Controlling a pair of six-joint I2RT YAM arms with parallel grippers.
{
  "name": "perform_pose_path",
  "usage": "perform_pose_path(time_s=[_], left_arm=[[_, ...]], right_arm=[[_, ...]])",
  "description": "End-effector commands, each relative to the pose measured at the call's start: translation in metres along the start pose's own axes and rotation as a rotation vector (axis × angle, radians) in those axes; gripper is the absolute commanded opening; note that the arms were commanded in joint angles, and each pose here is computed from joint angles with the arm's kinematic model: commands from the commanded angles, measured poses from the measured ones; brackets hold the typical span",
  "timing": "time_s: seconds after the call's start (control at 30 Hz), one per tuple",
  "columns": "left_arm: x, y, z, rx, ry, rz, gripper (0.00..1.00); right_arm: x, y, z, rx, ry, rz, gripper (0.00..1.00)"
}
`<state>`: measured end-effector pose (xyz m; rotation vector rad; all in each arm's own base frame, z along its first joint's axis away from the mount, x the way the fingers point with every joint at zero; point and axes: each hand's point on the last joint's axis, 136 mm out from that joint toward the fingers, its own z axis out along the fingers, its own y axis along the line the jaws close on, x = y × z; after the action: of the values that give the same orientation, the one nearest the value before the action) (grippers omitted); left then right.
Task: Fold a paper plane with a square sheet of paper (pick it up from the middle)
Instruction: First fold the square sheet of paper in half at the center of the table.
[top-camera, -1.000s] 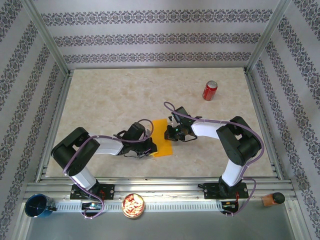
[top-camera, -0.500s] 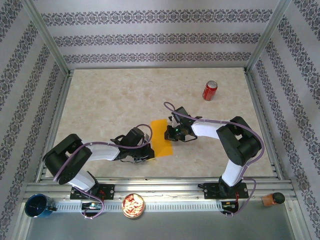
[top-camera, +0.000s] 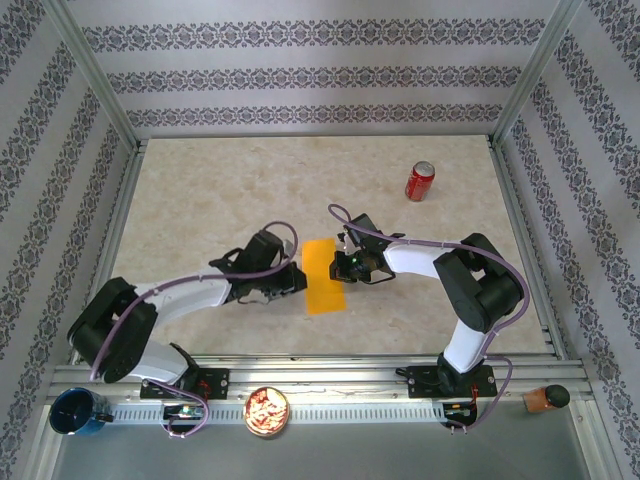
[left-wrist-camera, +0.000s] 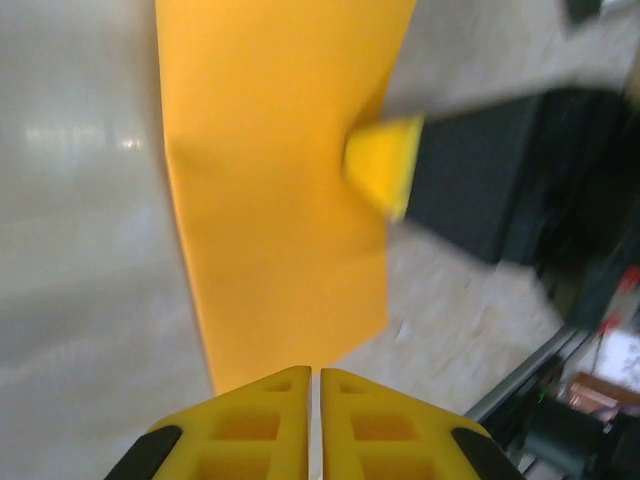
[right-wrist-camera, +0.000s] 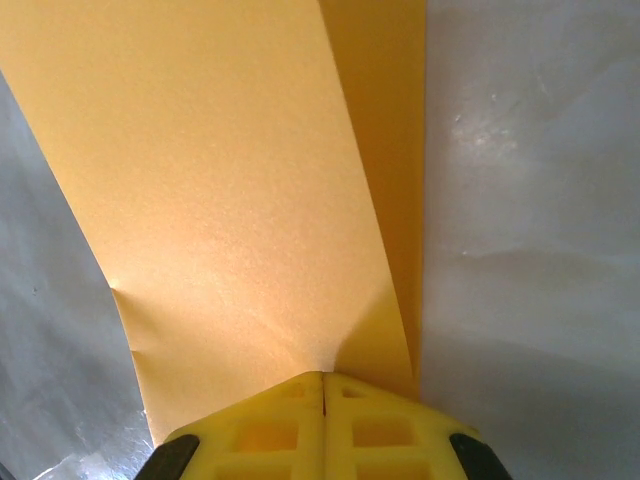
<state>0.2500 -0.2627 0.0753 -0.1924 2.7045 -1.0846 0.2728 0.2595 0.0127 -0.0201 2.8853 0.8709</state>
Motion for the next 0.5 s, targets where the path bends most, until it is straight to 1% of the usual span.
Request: perform_pose_path(time_s=[0.0, 0.1, 0.17, 0.3, 0.4, 0.47], left_arm=[[-0.032, -0.016, 0.008, 0.062, -0.006, 0.036, 0.10], [-0.050, -0.010, 0.022, 0.033, 0.007, 0.046, 0.10], [-0.057, 0.000, 0.030, 0.013, 0.018, 0.023, 0.10], [-0.061, 0.007, 0.039, 0.010, 0.031, 0.024, 0.10], [-0.062, 0.022, 0.046, -0.018, 0.026, 0.047, 0.10], [-0.059, 0.037, 0.053, -0.035, 0.047, 0.022, 0.10]], right_arm=[[0.036, -0.051, 0.007, 0.176, 0.103, 0.096, 0.00], [0.037, -0.050, 0.008, 0.170, 0.110, 0.092, 0.00], [0.036, -0.049, 0.007, 0.170, 0.111, 0.090, 0.00], [0.037, -0.051, 0.007, 0.172, 0.109, 0.093, 0.00], [0.038, -0.051, 0.006, 0.177, 0.116, 0.093, 0.00], [0.039, -0.051, 0.006, 0.176, 0.115, 0.094, 0.00]])
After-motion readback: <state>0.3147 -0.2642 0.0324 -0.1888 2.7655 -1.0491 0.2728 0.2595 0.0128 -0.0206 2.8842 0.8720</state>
